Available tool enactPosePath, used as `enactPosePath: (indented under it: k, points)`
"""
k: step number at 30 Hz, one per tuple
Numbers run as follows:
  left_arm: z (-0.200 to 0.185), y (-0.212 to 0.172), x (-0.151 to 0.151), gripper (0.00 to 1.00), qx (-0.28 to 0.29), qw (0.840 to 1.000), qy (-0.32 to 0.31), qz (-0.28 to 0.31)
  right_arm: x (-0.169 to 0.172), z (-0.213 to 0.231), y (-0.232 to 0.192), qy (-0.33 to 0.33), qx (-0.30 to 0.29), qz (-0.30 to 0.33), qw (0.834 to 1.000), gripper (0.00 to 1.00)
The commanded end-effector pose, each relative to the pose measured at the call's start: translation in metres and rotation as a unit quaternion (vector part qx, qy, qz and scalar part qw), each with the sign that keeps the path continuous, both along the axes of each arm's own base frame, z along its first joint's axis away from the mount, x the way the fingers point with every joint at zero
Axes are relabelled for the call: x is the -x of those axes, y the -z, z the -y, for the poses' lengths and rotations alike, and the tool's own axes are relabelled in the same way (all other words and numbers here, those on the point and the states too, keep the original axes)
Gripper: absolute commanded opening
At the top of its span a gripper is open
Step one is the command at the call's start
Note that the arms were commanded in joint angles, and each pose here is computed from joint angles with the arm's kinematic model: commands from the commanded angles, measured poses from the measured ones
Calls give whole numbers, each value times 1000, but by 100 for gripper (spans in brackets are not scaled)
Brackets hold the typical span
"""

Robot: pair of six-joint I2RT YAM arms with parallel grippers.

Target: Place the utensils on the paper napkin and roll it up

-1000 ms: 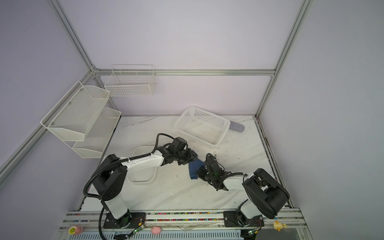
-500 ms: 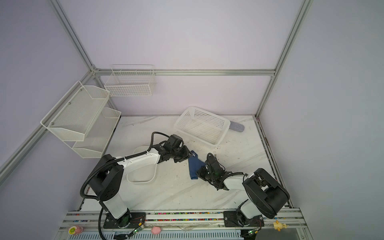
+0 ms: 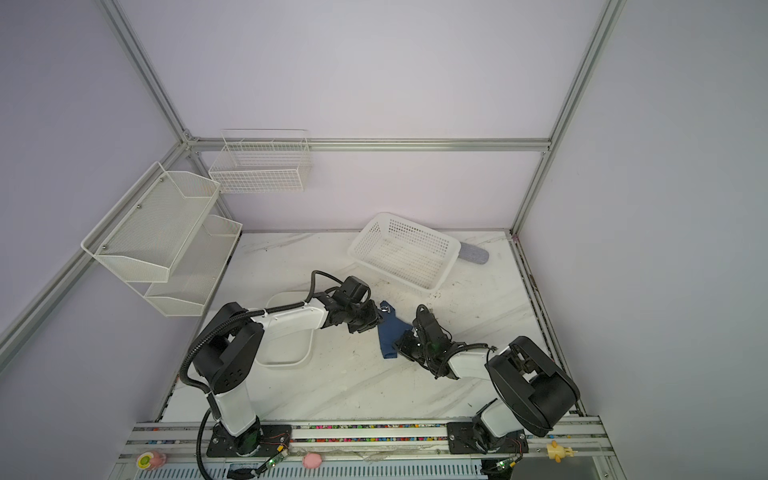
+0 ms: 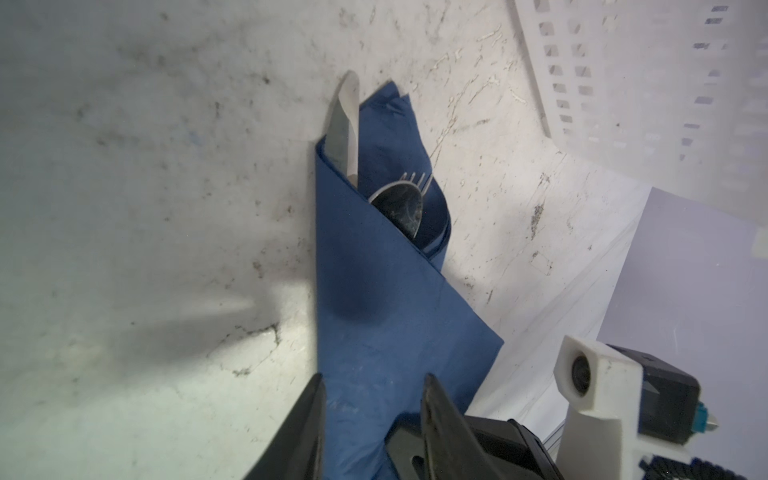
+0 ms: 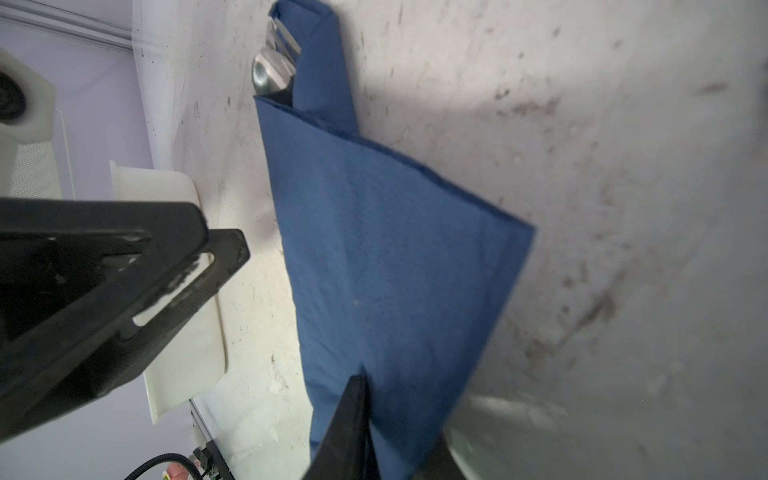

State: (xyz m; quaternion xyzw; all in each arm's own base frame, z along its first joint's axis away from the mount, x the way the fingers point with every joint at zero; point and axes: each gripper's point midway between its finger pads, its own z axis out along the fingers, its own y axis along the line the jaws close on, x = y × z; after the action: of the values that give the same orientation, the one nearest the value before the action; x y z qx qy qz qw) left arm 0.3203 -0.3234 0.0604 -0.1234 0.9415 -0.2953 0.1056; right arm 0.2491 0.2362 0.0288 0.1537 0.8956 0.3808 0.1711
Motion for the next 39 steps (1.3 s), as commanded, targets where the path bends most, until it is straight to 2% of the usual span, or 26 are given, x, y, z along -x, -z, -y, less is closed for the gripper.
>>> enactPosePath:
  k: [1,14,25,39]
  points:
    - [-1,16,14,37,-11,1000,24,-15,5,7,9,3,11,-9,1000,19]
    - [1,36,24,35,-31,998,28,-36,5,7,9,-1,12,-13,1000,19]
    - [-3,58,35,23,-48,996,36,-61,2,6,1,0,5,-8,1000,21]
    - [-5,61,36,20,-56,996,36,-65,-8,9,-3,2,0,-6,1000,39]
